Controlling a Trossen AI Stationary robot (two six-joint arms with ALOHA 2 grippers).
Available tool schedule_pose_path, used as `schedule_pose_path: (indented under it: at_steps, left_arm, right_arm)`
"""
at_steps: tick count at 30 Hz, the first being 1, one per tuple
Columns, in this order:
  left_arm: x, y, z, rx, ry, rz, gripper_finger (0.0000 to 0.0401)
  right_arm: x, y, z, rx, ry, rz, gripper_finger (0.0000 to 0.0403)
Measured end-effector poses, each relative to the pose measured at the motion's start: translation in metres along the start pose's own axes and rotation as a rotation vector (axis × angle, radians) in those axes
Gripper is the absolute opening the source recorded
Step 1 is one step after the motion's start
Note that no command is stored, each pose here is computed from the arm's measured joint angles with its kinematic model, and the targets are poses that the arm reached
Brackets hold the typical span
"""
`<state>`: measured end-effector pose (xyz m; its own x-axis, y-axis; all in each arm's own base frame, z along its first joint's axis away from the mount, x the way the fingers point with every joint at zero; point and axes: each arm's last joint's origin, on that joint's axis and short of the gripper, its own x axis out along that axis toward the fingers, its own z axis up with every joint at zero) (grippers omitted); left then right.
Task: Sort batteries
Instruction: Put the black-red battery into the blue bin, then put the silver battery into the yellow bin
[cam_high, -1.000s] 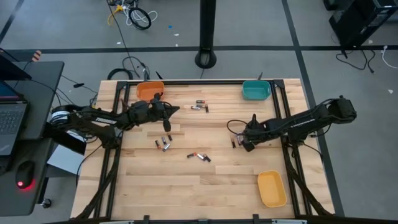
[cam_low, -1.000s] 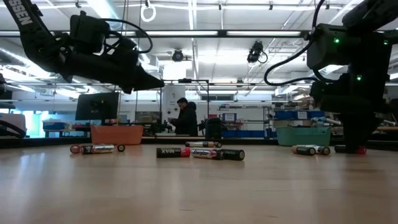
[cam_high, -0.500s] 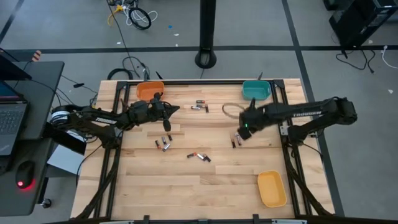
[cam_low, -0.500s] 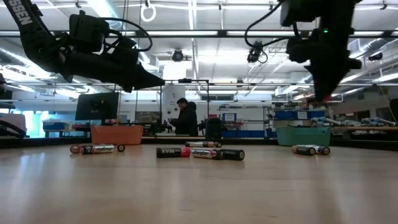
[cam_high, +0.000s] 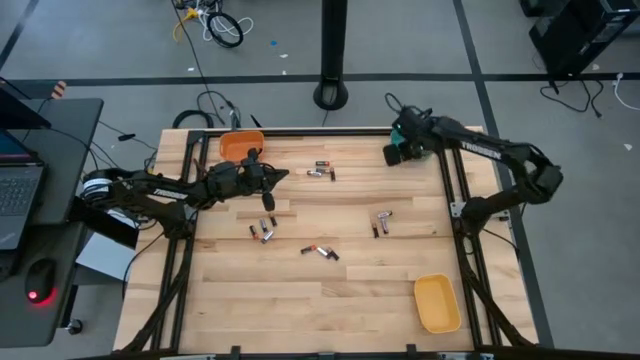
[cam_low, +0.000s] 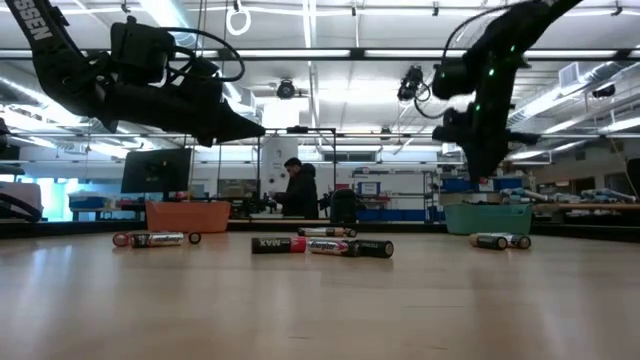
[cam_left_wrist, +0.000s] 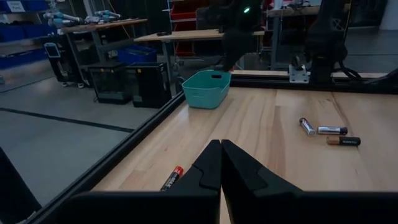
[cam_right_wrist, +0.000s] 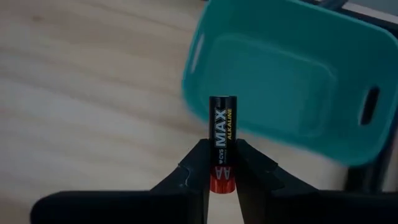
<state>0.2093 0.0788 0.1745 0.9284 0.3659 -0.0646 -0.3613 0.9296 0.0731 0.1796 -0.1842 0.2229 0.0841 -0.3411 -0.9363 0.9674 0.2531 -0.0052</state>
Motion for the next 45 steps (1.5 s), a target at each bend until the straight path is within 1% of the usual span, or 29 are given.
schedule_pose_path:
  at_steps: [7,15,20,28,34,41,45]
  left_arm:
    - [0.0,0.0,0.0,0.002,0.0,0.0,0.0012]
    - [0.0,0.0,0.0,0.003,0.001,0.0,0.0012]
    - [0.0,0.0,0.0,0.003,0.001,0.0,0.0012]
    - [0.0,0.0,0.0,0.003,0.001,0.0,0.0012]
    - [0.0,0.0,0.0,0.003,0.002,0.0,0.0012]
    - [0.0,0.0,0.0,0.003,0.001,0.0,0.0012]
    - [0.0,0.0,0.0,0.003,0.002,0.0,0.0012]
  right_arm:
    - [0.038,-0.024,0.015,0.082,0.099,-0.086,0.0062]
    - [0.06,-0.035,0.022,0.133,0.14,-0.118,0.0065]
    - [0.071,-0.038,0.022,0.14,0.17,-0.134,0.0065]
    - [0.074,-0.039,0.023,0.134,0.173,-0.136,0.0077]
    - [0.074,-0.041,0.024,0.137,0.176,-0.128,0.0095]
    - [0.073,-0.046,0.026,0.163,0.204,-0.081,0.0106]
    - [0.065,-0.045,0.034,0.108,0.206,-0.046,0.0099]
